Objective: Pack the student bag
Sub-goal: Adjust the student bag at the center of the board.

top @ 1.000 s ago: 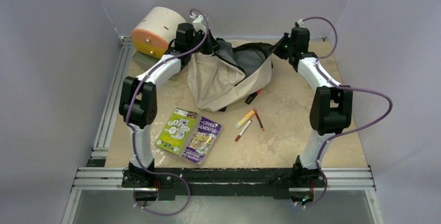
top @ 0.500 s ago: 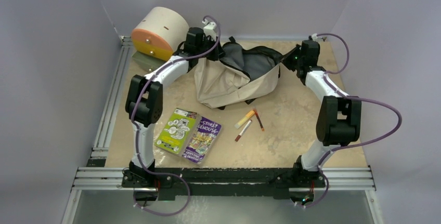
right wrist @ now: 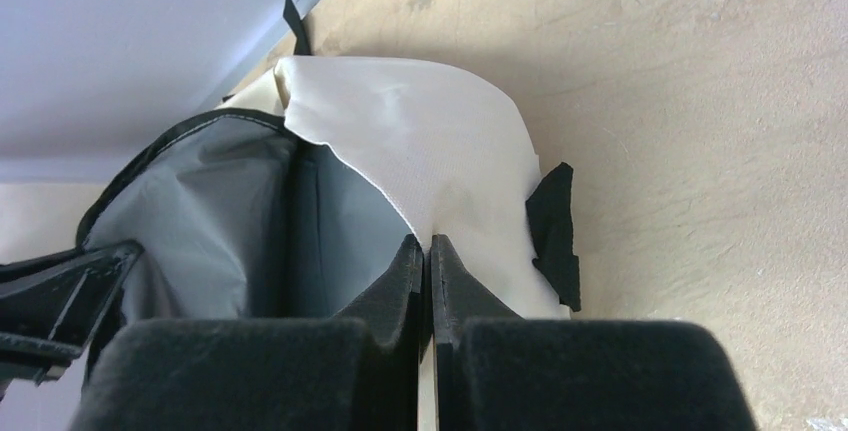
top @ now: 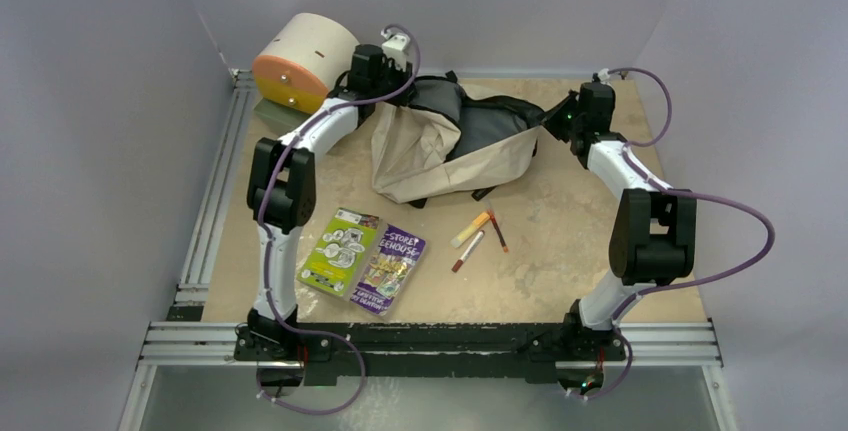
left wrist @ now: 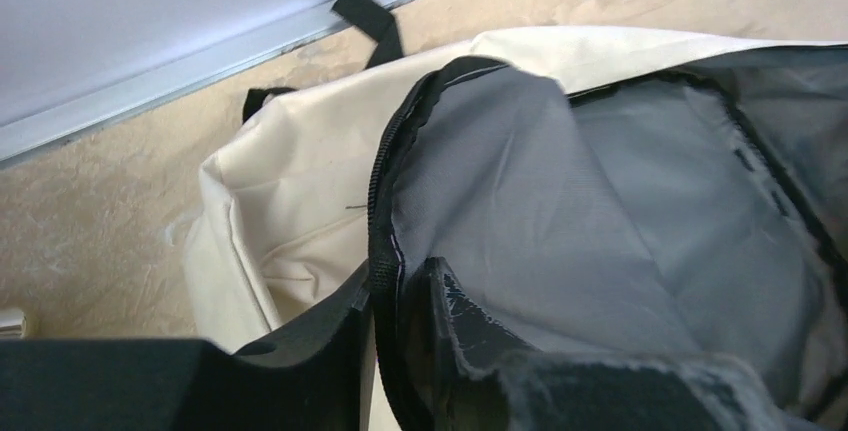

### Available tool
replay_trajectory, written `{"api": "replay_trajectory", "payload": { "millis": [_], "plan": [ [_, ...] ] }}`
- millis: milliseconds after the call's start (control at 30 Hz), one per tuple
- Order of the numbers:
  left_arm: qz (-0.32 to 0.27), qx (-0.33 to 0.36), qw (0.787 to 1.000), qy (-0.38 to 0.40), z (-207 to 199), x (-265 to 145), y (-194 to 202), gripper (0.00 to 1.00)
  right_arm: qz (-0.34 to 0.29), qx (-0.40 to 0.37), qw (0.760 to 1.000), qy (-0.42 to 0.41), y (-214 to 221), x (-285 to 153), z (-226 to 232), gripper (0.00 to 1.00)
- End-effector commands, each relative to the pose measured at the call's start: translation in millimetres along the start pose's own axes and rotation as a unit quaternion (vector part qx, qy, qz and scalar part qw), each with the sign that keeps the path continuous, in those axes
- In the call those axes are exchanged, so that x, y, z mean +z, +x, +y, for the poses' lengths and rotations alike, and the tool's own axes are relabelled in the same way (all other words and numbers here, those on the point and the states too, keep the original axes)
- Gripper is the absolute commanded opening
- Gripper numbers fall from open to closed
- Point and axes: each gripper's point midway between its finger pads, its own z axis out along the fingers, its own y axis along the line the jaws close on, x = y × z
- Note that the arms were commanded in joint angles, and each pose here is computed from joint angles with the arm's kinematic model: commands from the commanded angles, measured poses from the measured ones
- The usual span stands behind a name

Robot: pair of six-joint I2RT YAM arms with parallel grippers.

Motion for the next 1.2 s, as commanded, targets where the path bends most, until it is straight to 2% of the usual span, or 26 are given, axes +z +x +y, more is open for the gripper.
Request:
{"api": "replay_trajectory", "payload": {
  "millis": [0, 200, 300, 400, 600, 767, 967, 1167],
  "plan": [
    [0.003, 0.038, 0.997, -0.061, 29.2, 11.1, 1.7, 0.24, -0.034, -0.021, 0.999, -0.037, -20.6, -15.1, 20.3, 0.00],
    [0.006, 0.059, 0.985, -0.163, 65.4, 0.5, 1.6, 0.46, -0.033, -0.030, 0.998, -0.042, -20.9, -17.5, 22.8, 0.00],
    [-0.004, 0.053, 0.985, -0.164, 61.6, -8.7, -10.2, 0.57, -0.030, -0.038, 0.998, -0.044, -20.7, -17.4, 23.4, 0.00],
    [-0.024, 0.032, 0.991, -0.126, 37.8, -22.9, -37.1, 0.67, -0.030, -0.042, 0.998, -0.047, -20.8, -17.3, 24.4, 0.00],
    [-0.103, -0.001, 0.991, -0.087, -1.5, -76.8, -113.5, 0.71, -0.027, -0.046, 0.997, -0.051, -19.6, -16.2, 25.5, 0.00],
    [-0.143, -0.010, 0.988, -0.057, -28.4, -111.6, -148.4, 0.73, -0.030, -0.052, 0.997, -0.055, -22.7, -14.7, 27.9, 0.00],
    [-0.140, -0.008, 0.990, -0.014, -76.6, -120.7, -143.2, 0.75, -0.029, -0.059, 0.996, -0.055, -23.1, -10.7, 27.5, 0.01],
    [-0.093, -0.051, 0.993, -0.047, -118.9, -105.5, -97.3, 0.76, -0.025, -0.061, 0.996, -0.055, -20.2, -9.4, 25.5, 0.06]
  ]
}}
